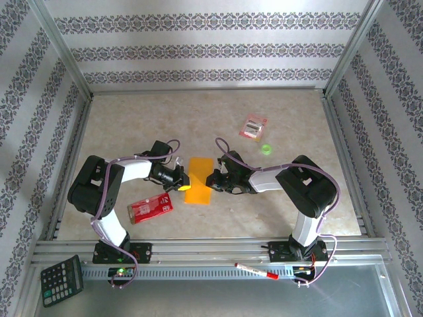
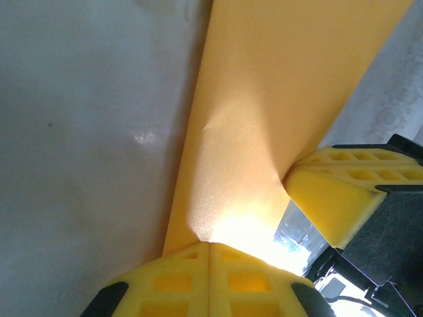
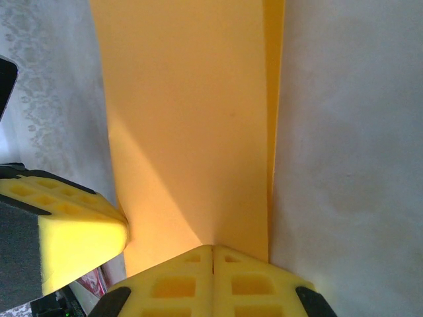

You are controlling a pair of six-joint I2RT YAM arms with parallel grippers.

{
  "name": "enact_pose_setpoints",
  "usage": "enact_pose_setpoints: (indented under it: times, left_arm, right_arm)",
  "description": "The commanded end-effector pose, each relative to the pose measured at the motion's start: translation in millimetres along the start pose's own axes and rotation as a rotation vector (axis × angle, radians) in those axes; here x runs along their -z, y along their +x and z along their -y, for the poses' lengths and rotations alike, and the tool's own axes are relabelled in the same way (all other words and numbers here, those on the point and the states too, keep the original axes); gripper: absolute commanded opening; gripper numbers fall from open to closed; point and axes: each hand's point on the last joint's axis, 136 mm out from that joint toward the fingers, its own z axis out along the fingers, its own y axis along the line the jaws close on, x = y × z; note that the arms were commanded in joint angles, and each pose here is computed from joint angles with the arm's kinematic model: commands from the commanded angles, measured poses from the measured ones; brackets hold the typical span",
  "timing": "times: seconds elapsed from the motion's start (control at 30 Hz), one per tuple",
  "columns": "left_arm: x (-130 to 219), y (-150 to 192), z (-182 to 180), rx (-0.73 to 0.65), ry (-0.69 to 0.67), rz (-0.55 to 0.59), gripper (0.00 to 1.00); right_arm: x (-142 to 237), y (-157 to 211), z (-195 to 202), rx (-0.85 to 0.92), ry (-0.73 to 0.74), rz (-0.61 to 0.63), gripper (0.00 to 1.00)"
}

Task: Fold a paper plane with a square sheet of paper (pick it up from the middle)
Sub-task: First fold the square sheet of paper in half at the center of the table.

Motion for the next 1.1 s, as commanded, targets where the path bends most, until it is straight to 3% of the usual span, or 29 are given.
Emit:
enact_pose_setpoints:
  times: [0.0,0.53,0.73,0.9,1.07]
  left_arm:
    - [-2.1,3.8,-3.2,-0.017,-0.01,-0.011,0.06]
    - [-8.9,11.2,-30.6,0.007,-0.084,-0.031,0.03]
    - [-4.7,9.2,-24.1,-0.004,-0.062,-0.016,0.03]
    - [1.2,8.1,-1.2,-0.022,0.029,0.011,0.12]
    - [0.9,15.7,-1.7,-0.014,0.043,0.008,0.15]
  right_arm:
    - [1.1,55.0,118.1,-0.117,0.394,-0.129,0.0]
    - [1.1,56.6,120.8,-0.121,0.4,-0.131,0.0]
    - [2.0,57.7,121.7,-0.122,0.404,-0.129,0.0]
    - [2.4,57.6,121.6,-0.122,0.404,-0.128,0.0]
    - [2.0,58.0,122.0,-0.122,0.405,-0.13,0.0]
